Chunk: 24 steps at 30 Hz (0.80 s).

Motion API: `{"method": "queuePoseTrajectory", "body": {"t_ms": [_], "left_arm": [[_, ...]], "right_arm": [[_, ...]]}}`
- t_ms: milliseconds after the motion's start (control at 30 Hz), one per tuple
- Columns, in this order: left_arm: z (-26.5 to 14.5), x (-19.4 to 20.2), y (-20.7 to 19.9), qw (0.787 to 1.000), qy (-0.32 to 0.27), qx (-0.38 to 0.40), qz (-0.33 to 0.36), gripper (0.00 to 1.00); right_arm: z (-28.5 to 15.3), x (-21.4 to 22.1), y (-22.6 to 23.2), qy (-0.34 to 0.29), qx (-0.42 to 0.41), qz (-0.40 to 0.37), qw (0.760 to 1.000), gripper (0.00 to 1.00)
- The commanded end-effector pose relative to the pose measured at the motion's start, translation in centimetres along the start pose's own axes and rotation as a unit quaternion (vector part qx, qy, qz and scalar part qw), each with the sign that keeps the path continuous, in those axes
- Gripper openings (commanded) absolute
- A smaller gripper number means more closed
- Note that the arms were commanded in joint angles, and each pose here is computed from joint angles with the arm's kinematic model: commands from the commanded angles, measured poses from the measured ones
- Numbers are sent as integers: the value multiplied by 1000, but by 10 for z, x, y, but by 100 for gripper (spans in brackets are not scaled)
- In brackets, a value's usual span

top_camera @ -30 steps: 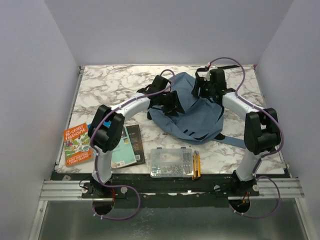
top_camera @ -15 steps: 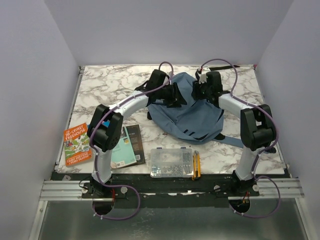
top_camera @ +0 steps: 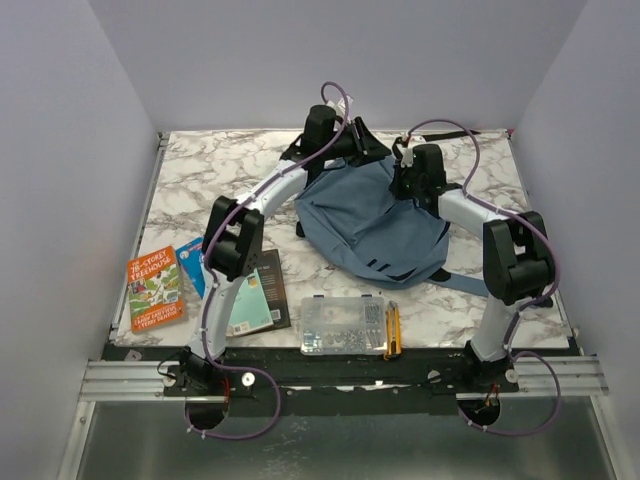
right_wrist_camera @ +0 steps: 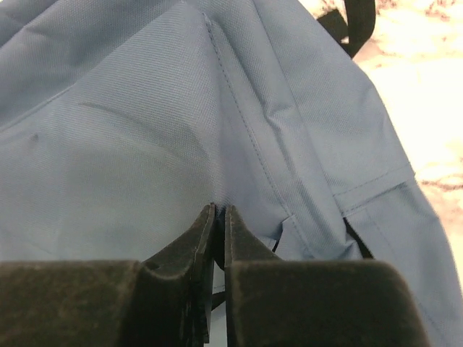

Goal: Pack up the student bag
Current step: Unzip the student bag at the center of the board.

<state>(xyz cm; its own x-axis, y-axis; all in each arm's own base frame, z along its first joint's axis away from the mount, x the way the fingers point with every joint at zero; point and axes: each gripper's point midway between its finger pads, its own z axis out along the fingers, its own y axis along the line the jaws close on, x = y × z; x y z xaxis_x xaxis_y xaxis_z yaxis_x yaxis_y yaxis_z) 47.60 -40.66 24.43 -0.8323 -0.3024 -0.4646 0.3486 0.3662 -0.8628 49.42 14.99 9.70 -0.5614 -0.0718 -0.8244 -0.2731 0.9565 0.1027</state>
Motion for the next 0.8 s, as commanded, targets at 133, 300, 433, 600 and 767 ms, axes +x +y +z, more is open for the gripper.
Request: {"method": "queuePoseTrajectory", "body": {"t_ms": [133,300,433,600,767], "left_arm": [[65,10,40,997,27,35,-66,31],[72,32,54,997,37,21,-60,29],[73,43,84,996,33,-14,-85,23],[70,45,112,988,28,-31,-147,13],[74,46,114,980,28,-37,-192,4]], "right_arm": [[-23,-10,-5,-19,31,75,997,1],[-24,-9,-3,-19,29,94,995,1],[-31,-17,-4,-25,29,123,992,1],[-44,-26,24,-28,-67,148,986,1],[-52,-3,72,5,-217,128,968,1]]}}
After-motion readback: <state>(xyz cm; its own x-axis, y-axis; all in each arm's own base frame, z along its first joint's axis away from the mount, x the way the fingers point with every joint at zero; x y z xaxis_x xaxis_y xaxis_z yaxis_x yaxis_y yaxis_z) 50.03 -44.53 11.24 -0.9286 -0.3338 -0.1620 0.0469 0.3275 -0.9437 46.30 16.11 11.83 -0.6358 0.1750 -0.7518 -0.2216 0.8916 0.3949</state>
